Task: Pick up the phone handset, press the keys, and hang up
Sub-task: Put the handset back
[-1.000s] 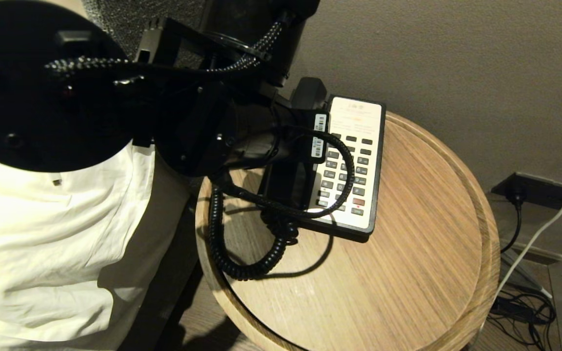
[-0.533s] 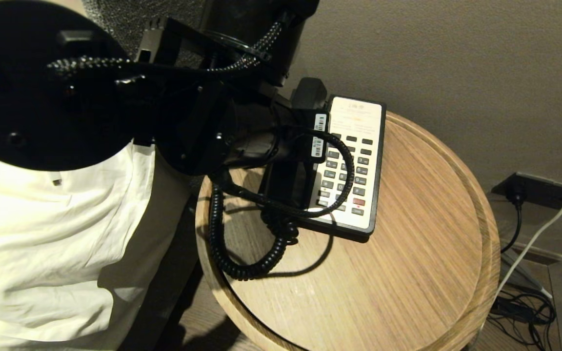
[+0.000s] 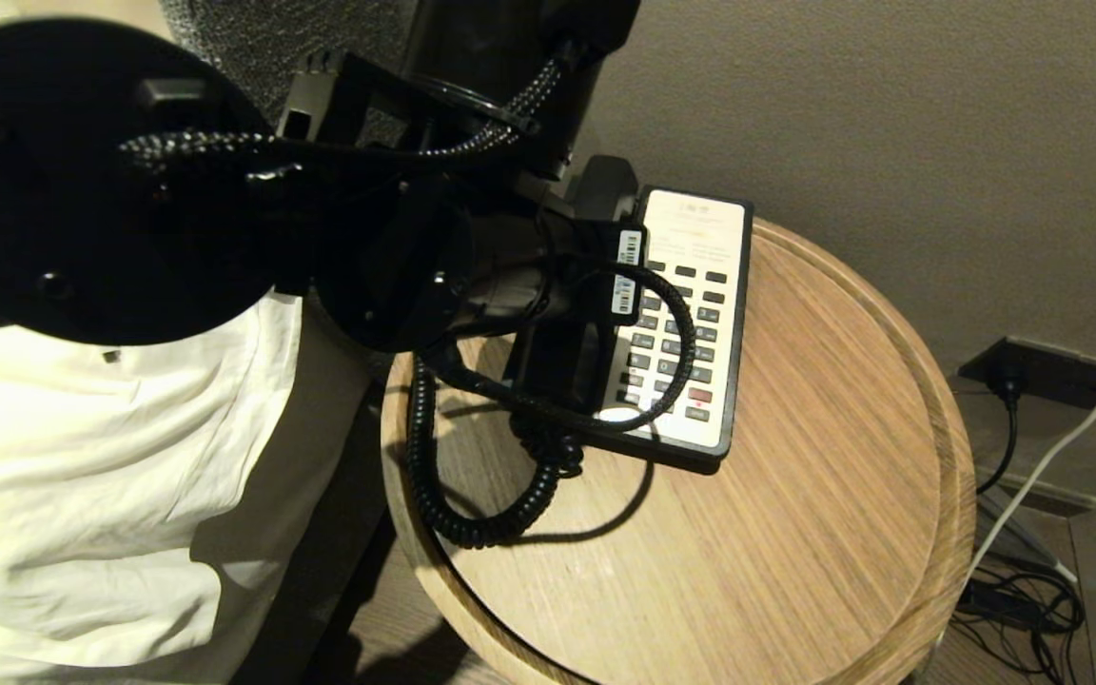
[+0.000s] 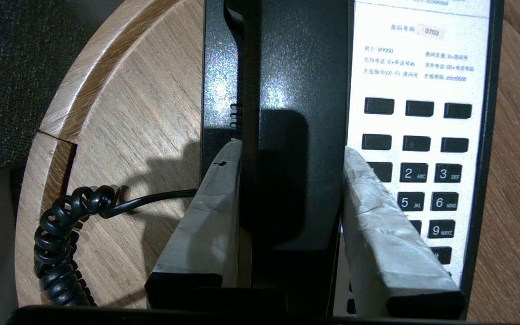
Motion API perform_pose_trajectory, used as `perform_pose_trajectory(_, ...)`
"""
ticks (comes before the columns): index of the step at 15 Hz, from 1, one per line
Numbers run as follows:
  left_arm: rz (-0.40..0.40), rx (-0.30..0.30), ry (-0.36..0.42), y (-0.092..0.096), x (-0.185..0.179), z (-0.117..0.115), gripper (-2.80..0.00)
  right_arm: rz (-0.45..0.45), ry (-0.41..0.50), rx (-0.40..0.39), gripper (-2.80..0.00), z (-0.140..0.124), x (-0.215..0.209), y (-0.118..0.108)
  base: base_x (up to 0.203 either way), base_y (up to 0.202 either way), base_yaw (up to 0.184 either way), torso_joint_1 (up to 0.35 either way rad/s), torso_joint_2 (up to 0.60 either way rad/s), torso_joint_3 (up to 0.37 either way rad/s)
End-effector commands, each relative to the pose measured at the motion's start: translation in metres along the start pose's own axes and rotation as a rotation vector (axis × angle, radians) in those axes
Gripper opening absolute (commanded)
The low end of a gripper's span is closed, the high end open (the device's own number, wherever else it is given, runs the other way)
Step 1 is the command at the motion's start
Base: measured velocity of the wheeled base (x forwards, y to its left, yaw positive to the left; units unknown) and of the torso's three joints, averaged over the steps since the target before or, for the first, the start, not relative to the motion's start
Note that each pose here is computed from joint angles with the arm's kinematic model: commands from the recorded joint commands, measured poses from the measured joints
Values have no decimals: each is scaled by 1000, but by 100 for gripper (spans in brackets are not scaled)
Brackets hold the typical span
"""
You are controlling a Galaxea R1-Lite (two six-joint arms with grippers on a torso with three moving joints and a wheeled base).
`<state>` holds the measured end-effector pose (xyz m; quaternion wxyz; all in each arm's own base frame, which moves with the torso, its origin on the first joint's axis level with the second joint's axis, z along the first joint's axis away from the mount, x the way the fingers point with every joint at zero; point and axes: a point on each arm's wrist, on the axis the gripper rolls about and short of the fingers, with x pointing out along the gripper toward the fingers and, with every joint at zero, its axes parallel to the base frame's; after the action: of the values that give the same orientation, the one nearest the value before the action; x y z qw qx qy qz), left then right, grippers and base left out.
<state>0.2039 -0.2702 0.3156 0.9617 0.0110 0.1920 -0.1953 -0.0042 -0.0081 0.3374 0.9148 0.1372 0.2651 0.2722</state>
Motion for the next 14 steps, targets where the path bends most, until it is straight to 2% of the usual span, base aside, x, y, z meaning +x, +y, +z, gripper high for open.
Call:
perform_pose_trajectory(1,2,9,8,-1,2,-2,0,-5,8,1,-280,-1,1,-1,0,0,0,0,0,0)
perform_pose_trajectory(7,-5,-1,-8,-3,0,0,0,-9,15,1,-280,-3,2,-2,0,0,0,0,0,0)
perform_pose_trajectory(14,-33,-41,-75,9,-29,17,0,-33,63,-9,-280,-12,12,-5,0,0,0,0,0,0)
